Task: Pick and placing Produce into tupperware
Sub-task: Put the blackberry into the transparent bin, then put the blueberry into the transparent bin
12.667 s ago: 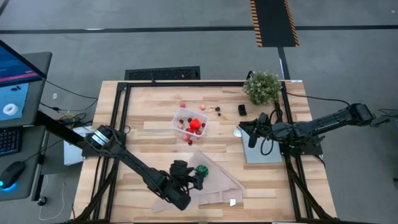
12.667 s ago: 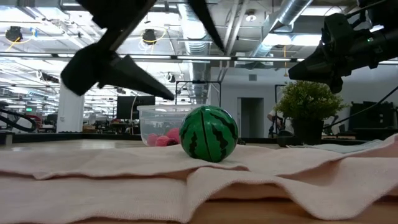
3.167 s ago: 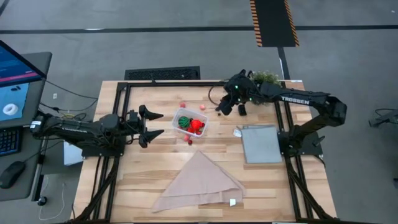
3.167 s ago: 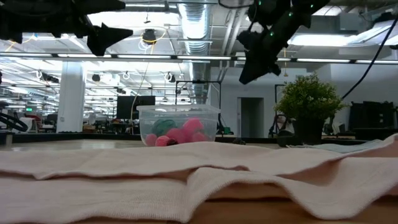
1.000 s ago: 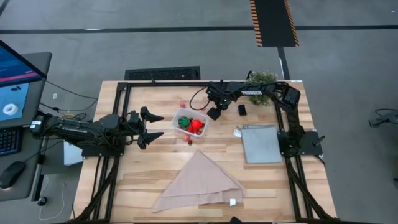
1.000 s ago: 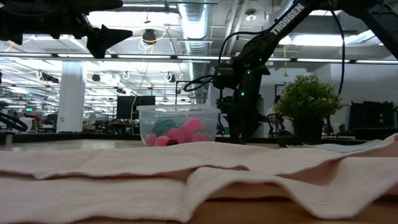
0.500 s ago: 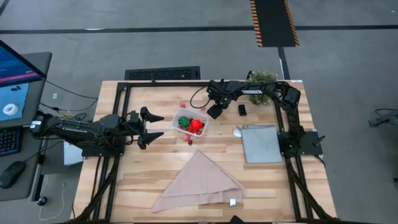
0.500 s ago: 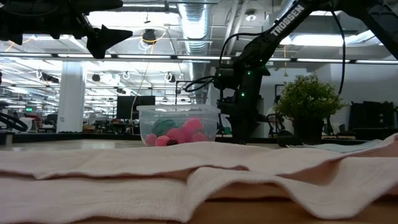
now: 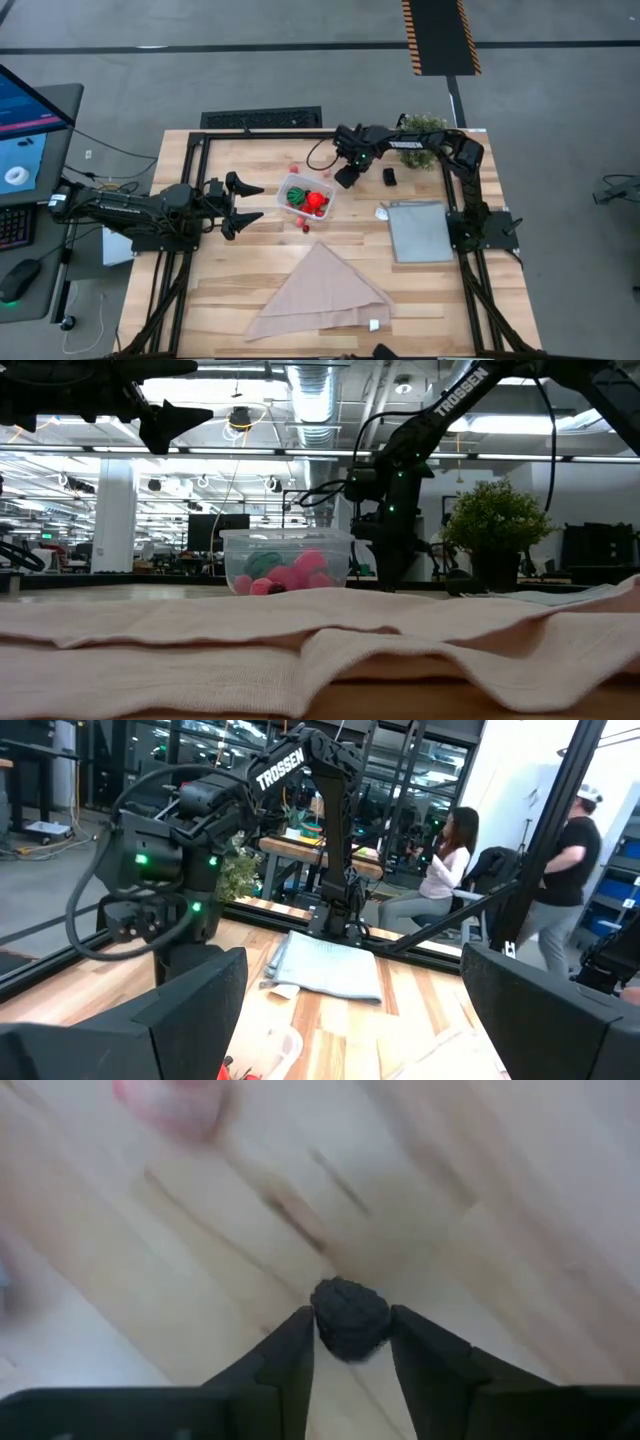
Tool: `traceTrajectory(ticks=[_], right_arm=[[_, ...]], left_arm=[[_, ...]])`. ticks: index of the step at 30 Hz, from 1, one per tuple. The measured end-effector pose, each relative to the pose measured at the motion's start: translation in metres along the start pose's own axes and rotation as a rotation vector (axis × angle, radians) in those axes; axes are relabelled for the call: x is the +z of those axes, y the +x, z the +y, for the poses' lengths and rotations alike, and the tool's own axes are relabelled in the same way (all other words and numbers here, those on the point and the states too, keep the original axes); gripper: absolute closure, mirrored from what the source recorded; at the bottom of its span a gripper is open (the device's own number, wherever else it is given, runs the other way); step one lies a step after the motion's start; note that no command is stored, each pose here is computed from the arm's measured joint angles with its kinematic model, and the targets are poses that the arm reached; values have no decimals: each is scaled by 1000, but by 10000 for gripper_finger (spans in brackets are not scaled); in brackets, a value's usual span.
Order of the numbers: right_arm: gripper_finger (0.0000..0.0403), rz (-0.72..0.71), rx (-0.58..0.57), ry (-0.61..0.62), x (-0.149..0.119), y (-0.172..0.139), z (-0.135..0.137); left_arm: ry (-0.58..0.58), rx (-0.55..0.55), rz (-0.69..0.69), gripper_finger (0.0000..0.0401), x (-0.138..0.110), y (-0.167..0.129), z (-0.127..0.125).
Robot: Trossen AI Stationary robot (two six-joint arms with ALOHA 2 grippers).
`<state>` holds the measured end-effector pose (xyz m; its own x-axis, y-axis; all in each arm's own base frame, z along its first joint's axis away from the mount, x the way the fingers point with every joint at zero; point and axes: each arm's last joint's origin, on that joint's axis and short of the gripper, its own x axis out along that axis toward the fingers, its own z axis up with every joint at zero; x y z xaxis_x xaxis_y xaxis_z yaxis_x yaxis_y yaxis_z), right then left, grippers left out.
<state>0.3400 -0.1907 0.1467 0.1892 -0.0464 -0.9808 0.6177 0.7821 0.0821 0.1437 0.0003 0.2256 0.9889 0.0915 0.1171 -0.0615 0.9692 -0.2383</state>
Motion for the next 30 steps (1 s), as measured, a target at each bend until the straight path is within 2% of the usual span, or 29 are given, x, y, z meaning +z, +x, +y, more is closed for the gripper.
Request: traceTrajectory(ticks=[8,17,20,23,26,30], right_arm=[[331,-23,10,-9,8,-14,-2],[388,-15,9,-45,14,-27,0],[386,-17,8,-52,16,-29,-3],[361,-22,7,-58,17,-29,-7],[339,78,-9,-39,7,-31,-12],[330,178,-38,-15,-3,-33,-11]], left_arm=[[-2,1,8,44,-1,0,0],[-4,6,27,44,-3,0,1],[-12,7,29,44,-3,0,1],[-16,12,28,44,-3,0,1],[-56,67,24,44,-3,0,2],[-93,126,70,44,-9,-1,5]])
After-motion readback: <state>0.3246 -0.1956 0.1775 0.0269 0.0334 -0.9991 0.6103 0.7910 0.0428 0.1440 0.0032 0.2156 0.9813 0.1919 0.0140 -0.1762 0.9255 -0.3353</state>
